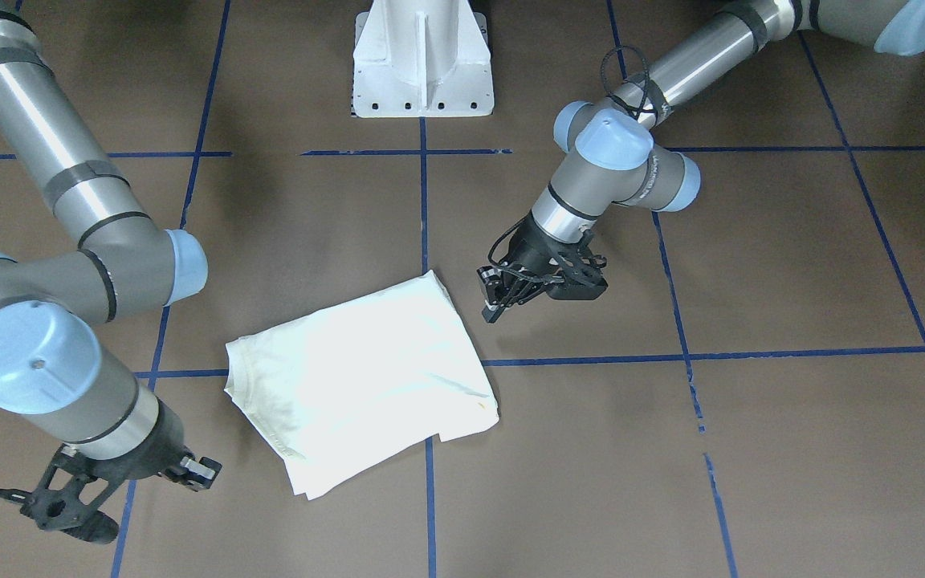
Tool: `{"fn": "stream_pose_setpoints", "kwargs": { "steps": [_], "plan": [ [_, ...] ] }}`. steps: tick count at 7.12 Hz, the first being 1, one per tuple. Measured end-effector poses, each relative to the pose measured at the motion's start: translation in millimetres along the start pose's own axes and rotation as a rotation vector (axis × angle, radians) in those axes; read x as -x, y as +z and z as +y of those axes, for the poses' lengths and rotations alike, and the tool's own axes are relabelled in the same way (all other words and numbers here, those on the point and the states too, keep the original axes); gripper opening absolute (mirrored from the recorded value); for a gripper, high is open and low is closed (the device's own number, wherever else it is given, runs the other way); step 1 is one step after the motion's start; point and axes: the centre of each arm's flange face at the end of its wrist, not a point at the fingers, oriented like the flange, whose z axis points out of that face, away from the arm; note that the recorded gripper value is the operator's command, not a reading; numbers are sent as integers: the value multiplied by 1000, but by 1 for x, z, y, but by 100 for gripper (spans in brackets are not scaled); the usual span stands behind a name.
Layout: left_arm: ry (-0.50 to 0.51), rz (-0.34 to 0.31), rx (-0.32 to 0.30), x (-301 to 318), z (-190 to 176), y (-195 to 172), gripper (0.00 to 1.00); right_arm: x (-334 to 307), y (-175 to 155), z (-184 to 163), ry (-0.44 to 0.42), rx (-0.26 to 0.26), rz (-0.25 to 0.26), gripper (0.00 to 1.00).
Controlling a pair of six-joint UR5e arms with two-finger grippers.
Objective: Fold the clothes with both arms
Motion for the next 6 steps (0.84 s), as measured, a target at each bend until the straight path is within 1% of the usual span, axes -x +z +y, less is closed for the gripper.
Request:
{"fn": "stream_pose_setpoints", "kwargs": {
  "steps": [1,2,3,4,5,6],
  "plan": [
    [30,-6,-14,8,-20,-17,0,-40,-20,-4,7,21,-21,0],
    [113,-16,-27,19,-43,-34,0,-90,-37,-5,-3,26,-32,0],
    [203,-32,-26,39,-71,-59,0,-145,-51,-5,-27,29,-32,0],
    [276,-47,-6,71,-102,-95,0,-204,-63,-9,-58,34,-26,0],
    [344,-66,4,110,-135,-139,0,-268,-75,-17,-100,36,-13,0],
    [407,-99,-5,154,-161,-181,0,-327,-85,-23,-147,32,5,0]
  ]
}}
